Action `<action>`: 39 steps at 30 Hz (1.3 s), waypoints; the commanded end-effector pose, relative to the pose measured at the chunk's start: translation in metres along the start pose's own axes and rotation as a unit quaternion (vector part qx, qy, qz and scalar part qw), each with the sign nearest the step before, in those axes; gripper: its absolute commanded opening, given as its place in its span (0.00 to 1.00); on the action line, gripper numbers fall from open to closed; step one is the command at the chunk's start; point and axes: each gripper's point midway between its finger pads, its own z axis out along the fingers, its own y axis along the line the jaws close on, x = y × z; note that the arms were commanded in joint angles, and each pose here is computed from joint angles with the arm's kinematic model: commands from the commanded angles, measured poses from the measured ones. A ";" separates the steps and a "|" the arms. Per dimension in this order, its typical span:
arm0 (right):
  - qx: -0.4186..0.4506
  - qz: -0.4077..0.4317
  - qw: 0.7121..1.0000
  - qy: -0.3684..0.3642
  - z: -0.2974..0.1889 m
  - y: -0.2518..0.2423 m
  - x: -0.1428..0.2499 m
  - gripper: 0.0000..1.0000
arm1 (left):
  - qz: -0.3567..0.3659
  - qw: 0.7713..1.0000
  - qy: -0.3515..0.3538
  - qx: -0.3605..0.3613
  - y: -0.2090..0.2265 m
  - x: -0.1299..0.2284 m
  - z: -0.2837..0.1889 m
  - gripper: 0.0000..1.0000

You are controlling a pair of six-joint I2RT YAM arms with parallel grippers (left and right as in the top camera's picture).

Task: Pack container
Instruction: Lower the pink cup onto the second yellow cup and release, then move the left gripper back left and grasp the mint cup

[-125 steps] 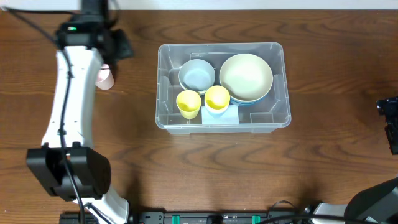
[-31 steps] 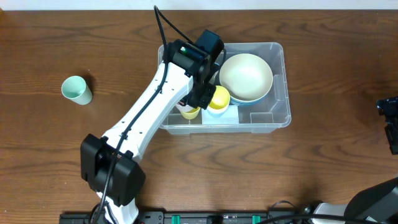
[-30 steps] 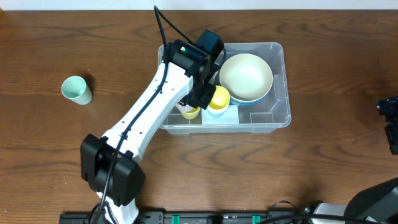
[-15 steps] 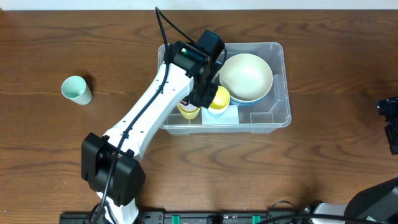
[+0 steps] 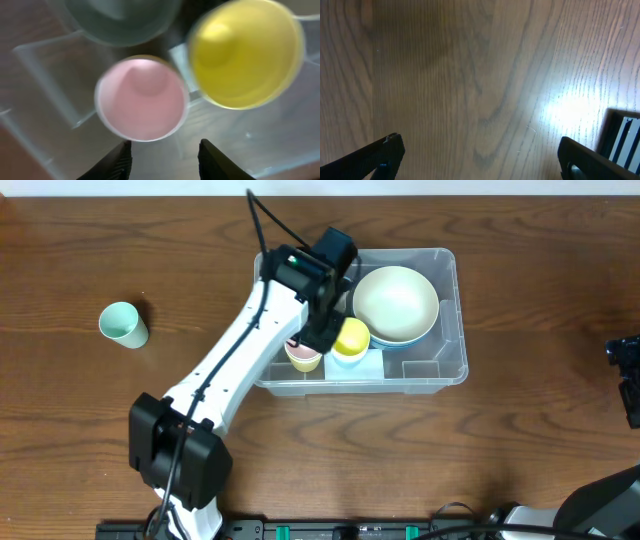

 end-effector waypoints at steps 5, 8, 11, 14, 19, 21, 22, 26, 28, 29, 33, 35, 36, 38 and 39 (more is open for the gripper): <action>0.002 0.012 1.000 -0.002 0.000 -0.002 -0.002 0.99 | -0.202 0.970 -0.134 -0.025 0.112 -0.021 -0.077 0.50; 0.002 0.012 1.000 -0.002 0.000 -0.002 -0.002 0.99 | -0.278 0.946 -0.160 -0.040 0.163 -0.014 -0.089 0.60; 0.002 0.012 1.000 -0.002 0.000 -0.002 -0.002 0.99 | -0.349 0.920 -0.170 -0.059 0.219 -0.002 -0.088 0.64; 0.002 0.012 1.000 -0.002 0.000 -0.002 -0.002 0.99 | -0.397 0.900 -0.163 -0.073 0.262 0.012 -0.076 0.63; 0.002 0.012 1.000 -0.002 0.000 -0.002 -0.002 0.99 | -0.432 0.887 -0.135 -0.086 0.305 0.024 -0.043 0.63; 0.002 0.012 1.000 -0.002 0.000 -0.002 -0.002 0.99 | -0.430 0.890 -0.121 -0.093 0.315 0.026 -0.028 0.63; 0.002 0.012 1.000 -0.002 0.000 -0.002 -0.002 0.99 | -0.426 0.893 -0.113 -0.094 0.319 0.026 -0.020 0.63; 0.002 0.012 1.000 -0.002 0.000 -0.002 -0.002 0.99 | -0.425 0.896 -0.078 -0.104 0.333 0.033 0.012 0.63; 0.002 0.012 1.000 -0.002 0.000 -0.002 -0.002 0.99 | -0.426 0.896 -0.059 -0.106 0.337 0.037 0.027 0.63; 0.002 0.012 1.000 -0.002 0.000 -0.002 -0.002 0.99 | -0.424 0.898 -0.051 -0.105 0.338 0.038 0.035 0.63; 0.002 0.012 1.000 -0.002 0.000 -0.002 -0.002 0.99 | -0.423 0.899 -0.028 -0.107 0.343 0.042 0.059 0.63; 0.002 0.012 1.000 -0.002 0.000 -0.002 -0.002 0.99 | -0.424 0.899 -0.023 -0.107 0.345 0.042 0.067 0.62; 0.002 0.012 1.000 -0.002 0.000 -0.002 -0.002 0.99 | -0.424 0.899 -0.021 -0.106 0.345 0.042 0.070 0.59; 0.002 0.012 1.000 -0.002 0.000 -0.002 -0.002 0.99 | -0.424 0.900 -0.014 -0.105 0.346 0.042 0.079 0.54; 0.002 0.012 1.000 -0.002 0.000 -0.002 -0.002 0.99 | -0.424 0.900 -0.011 -0.104 0.346 0.042 0.082 0.52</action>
